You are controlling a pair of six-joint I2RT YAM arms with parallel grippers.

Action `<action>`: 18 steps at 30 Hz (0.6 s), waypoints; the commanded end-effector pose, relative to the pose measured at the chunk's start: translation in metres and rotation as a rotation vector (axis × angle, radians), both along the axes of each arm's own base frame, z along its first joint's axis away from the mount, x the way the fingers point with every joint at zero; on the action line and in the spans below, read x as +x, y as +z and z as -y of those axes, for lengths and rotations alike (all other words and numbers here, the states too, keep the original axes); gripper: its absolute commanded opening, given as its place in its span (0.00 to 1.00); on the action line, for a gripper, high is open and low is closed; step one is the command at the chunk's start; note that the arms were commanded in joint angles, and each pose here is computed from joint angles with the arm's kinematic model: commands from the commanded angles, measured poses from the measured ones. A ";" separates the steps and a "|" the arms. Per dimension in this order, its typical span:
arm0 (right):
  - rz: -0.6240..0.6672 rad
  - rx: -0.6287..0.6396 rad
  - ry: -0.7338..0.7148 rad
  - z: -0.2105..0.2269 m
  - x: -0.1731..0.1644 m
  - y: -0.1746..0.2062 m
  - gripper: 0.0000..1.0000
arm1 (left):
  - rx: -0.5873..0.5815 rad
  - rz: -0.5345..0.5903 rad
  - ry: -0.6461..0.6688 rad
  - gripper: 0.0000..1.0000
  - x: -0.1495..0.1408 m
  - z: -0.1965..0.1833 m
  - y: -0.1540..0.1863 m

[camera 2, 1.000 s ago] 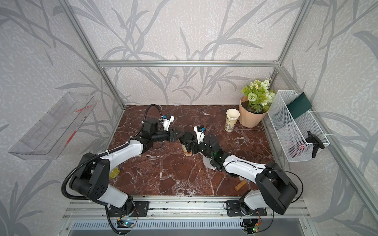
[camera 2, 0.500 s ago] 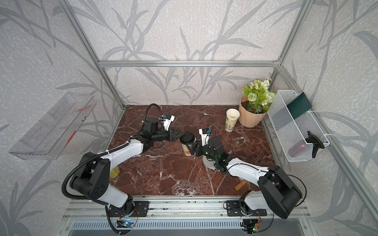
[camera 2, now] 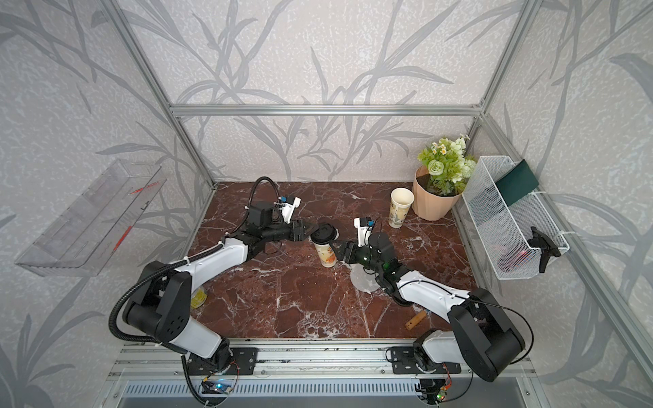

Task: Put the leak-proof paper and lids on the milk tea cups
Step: Secure the cup lid on the cup.

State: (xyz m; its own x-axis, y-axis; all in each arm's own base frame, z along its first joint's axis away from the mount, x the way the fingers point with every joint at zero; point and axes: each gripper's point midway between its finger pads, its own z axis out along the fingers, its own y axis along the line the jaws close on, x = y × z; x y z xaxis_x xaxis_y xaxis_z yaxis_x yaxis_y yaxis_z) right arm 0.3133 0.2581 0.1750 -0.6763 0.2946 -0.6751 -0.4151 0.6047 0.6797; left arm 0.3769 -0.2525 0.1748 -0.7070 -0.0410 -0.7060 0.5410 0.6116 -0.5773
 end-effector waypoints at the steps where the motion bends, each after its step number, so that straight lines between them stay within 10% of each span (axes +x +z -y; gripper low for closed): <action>1: 0.061 0.059 0.023 0.000 -0.004 0.027 0.76 | 0.255 -0.339 0.026 0.58 -0.046 -0.030 -0.112; 18: 0.045 -0.009 -0.101 0.007 0.041 0.023 0.71 | 0.265 -0.321 -0.035 0.57 -0.054 -0.018 -0.113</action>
